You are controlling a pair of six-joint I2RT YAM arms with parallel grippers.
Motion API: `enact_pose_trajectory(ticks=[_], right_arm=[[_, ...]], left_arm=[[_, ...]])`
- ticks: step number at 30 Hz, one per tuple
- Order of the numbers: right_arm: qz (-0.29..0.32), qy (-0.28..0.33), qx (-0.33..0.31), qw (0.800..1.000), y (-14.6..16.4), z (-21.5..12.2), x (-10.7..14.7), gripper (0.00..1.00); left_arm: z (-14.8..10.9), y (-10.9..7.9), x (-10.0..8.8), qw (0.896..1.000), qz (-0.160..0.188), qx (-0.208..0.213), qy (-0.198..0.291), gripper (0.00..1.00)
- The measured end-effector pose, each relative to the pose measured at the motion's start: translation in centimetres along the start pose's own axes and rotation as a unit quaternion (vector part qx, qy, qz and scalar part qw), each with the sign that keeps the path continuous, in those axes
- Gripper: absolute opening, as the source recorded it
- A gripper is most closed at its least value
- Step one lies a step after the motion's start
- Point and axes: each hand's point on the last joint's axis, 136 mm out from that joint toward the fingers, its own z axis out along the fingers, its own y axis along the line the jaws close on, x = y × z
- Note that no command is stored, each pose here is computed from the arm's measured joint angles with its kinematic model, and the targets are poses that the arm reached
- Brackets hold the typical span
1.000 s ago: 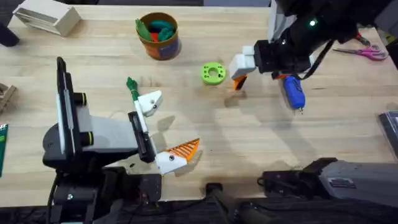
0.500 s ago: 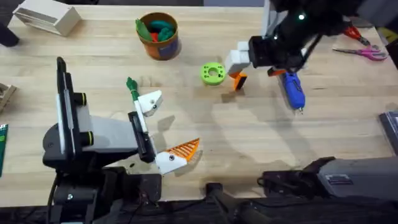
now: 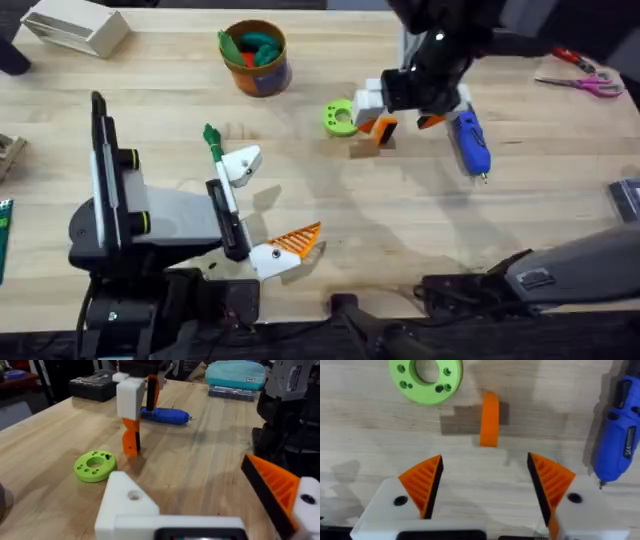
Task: Pick up the gripper from the table and insert it into the empty holder that is missing its gripper. Then pick up a screw, insert it into the mounting hole, and use the screwdriver to tighten it. Finally, clean up the table by picking up the vegetable and placing it into the bucket.
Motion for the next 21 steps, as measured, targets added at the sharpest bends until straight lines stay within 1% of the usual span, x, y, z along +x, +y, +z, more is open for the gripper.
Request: enact_pose_trajectory(ticks=[6,14,19,21], right_arm=[[0.0,0.018,0.008,1.0,0.2,2.2,-0.6,0.98],[0.015,0.025,0.013,0.999,-0.6,3.2,-1.6,0.976],[0.017,0.021,0.012,1.0,-0.5,3.3,-2.0,0.891],[0.016,0.02,0.011,1.0,-0.5,3.3,-2.0,0.838]], left_arm=[[0.0,0.0,0.0,1.0,0.0,0.0,0.0,0.986],[0.0,0.0,0.0,1.0,0.0,0.0,0.0,0.986],[0.0,0.0,0.0,1.0,0.0,0.0,0.0,0.986],[0.0,0.0,0.0,1.0,0.0,0.0,0.0,0.985]])
